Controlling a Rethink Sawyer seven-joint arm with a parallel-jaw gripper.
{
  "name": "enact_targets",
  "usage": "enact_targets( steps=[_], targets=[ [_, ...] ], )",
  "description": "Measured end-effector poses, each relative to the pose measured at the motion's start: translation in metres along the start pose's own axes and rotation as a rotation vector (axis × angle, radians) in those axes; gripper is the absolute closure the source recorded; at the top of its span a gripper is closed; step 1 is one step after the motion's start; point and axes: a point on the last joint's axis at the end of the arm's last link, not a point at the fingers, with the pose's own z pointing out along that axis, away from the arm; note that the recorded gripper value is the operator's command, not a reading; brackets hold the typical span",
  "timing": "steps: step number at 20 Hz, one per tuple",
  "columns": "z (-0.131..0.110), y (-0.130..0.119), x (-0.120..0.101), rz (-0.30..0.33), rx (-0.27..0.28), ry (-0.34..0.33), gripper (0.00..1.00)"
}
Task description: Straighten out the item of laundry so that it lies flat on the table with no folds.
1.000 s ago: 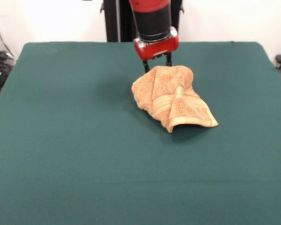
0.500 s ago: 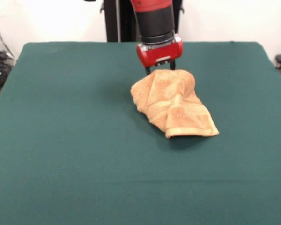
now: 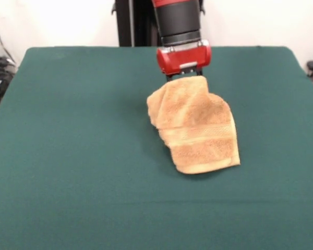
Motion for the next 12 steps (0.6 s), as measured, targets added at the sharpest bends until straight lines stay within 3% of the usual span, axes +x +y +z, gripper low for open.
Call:
enact_targets(
  steps=[12],
  targets=[
    [-0.011, -0.011, -0.023, 0.038, 0.061, -0.139, 0.00]
  ],
)
